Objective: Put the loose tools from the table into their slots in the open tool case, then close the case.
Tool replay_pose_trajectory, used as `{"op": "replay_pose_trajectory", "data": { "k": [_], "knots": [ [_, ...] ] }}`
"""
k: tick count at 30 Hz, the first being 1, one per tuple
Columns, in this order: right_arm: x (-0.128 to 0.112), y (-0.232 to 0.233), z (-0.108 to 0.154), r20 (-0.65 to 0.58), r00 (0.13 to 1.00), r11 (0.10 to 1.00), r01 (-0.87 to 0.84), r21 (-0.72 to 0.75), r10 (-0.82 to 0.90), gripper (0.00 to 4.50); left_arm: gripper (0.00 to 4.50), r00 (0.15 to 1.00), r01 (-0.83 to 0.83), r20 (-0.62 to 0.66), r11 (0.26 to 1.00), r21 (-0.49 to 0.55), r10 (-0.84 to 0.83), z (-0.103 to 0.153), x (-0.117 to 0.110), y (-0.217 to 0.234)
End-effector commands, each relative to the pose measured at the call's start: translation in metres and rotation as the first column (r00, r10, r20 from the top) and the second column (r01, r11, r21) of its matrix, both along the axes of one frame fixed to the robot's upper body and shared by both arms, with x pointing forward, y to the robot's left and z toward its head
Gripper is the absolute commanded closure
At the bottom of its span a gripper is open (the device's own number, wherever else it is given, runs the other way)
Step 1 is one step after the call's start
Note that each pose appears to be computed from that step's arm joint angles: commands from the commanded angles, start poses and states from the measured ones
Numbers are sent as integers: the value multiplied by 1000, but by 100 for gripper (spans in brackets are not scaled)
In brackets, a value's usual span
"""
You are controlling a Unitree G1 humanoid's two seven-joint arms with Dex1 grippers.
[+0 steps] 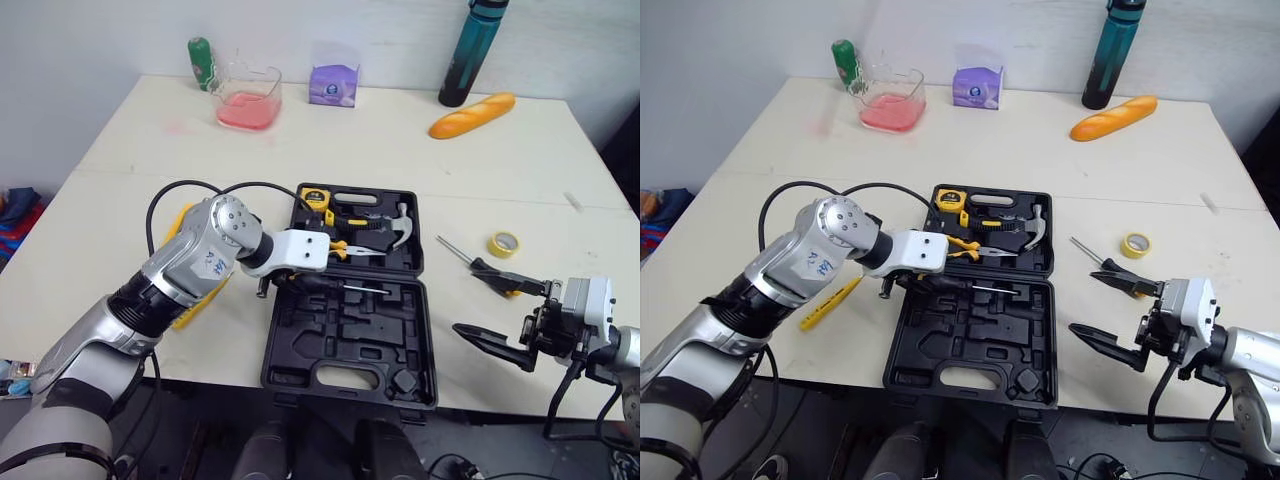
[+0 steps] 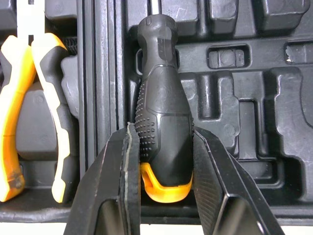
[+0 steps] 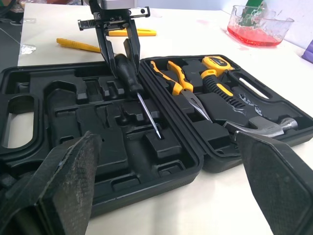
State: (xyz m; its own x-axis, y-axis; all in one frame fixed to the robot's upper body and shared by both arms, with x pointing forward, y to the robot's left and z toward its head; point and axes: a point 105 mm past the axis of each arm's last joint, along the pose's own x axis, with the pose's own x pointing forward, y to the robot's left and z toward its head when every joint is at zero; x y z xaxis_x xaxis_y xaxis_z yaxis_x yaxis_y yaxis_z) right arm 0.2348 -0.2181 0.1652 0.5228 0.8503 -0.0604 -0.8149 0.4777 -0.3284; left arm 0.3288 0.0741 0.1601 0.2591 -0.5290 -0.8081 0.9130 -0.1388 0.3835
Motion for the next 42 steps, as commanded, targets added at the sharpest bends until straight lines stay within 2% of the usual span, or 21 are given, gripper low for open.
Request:
{"op": "replay_pose_trajectory", "data": {
  "k": [1,11,13,18,28,30,33,35,36,41,42],
  "knots": [
    [-4,1,10,57,998,1000,-1,4,1,0,352,999,-3,51,1000,2,3,12,5,2],
    [-2,1,11,62,998,1000,-3,3,3,0,352,998,18,66,999,-35,-16,12,7,-1],
    [-1,2,11,63,998,1000,-5,3,4,0,245,997,25,72,999,-49,-21,13,8,-2],
    [0,2,11,64,998,1000,-6,4,6,0,17,992,57,120,994,-94,-46,21,10,-10],
    [3,3,10,65,998,1000,-6,8,6,0,7,980,192,110,926,-325,-164,52,-13,-28],
    [3,3,9,65,998,1000,-3,8,2,0,7,980,200,107,867,-457,-170,59,-16,-26],
    [3,2,9,66,998,1000,1,8,-2,0,94,984,176,122,809,-560,-129,65,-11,-20],
    [3,1,8,66,998,1000,4,8,-4,0,171,987,160,115,764,-625,-113,66,-10,-15],
    [4,1,8,66,998,1000,5,9,-6,0,226,990,142,98,743,-654,-103,65,-10,-12],
    [5,1,8,68,998,1000,9,14,-10,0,436,997,80,47,692,-717,-66,52,-10,-6],
    [5,1,7,67,998,1000,8,15,-9,0,436,998,61,32,689,-722,-56,46,-9,-7]
  ]
}}
